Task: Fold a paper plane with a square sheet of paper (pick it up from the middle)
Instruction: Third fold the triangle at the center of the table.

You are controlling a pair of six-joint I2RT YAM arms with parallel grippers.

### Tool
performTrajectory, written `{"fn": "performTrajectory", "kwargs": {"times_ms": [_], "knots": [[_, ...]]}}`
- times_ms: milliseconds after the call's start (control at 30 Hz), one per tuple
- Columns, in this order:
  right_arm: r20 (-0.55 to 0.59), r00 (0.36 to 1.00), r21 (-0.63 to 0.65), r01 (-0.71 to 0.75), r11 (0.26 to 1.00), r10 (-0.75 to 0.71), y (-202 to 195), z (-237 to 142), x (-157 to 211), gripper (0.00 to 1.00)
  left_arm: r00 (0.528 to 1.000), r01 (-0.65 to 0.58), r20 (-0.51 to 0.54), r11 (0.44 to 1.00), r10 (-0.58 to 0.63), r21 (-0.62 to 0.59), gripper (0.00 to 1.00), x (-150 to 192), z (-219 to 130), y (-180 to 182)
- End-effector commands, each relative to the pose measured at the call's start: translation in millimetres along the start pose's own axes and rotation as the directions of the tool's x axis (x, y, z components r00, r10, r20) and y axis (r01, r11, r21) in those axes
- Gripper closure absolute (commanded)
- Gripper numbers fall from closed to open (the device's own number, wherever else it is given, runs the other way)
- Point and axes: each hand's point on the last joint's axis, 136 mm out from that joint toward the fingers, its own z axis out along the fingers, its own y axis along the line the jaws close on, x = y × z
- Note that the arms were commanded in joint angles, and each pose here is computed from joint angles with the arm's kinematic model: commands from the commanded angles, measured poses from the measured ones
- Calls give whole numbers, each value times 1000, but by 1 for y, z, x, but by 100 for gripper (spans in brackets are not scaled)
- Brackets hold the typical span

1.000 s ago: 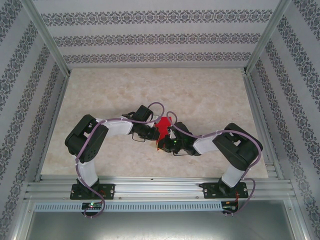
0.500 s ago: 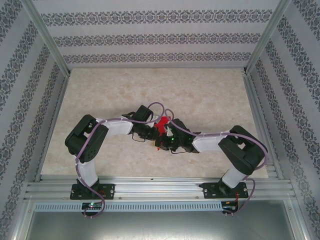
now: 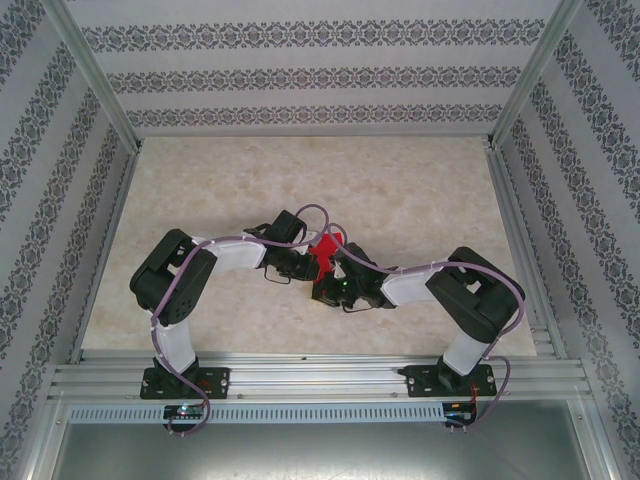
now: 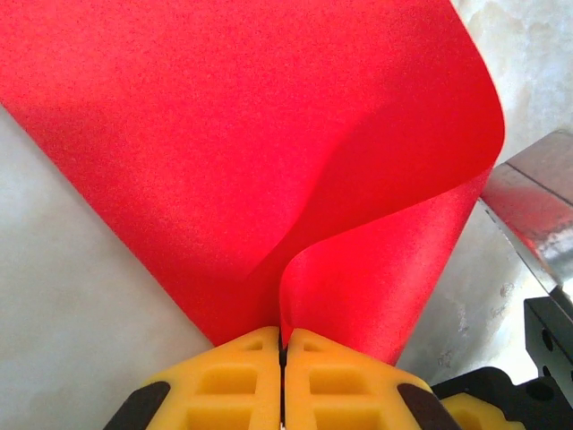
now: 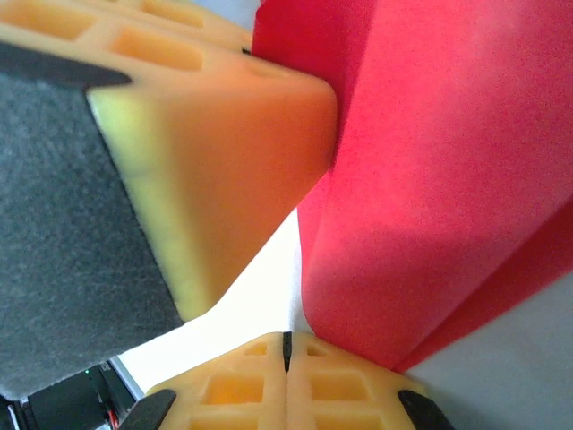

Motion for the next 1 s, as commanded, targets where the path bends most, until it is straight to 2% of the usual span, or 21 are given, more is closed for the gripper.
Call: {"fn": "performTrajectory", "kwargs": {"times_ms": [0, 100, 233, 433, 600, 967], "knots": [[18, 1000, -1, -3, 1000, 3, 0, -10, 0, 96, 995, 24, -98, 996, -32, -87, 91, 29, 15, 24], [82, 996, -47, 31, 998, -27, 18, -32, -15, 94, 995, 21, -99, 996, -29, -85, 91, 30, 15, 23], [106, 994, -45, 30, 999, -25, 13, -43, -31, 94, 994, 22, -102, 996, -31, -83, 91, 31, 16, 23], [67, 998, -90, 16, 996, -10, 18, -26, -38, 94, 994, 21, -103, 996, -30, -83, 91, 30, 16, 23], [63, 998, -79, 14, 997, -9, 15, -21, -39, 94, 994, 21, -103, 996, -29, -83, 91, 30, 16, 23], [57, 998, 17, -39, 999, 38, -27, -12, -31, 94, 993, 21, -111, 997, -30, -79, 91, 31, 18, 23]]}}
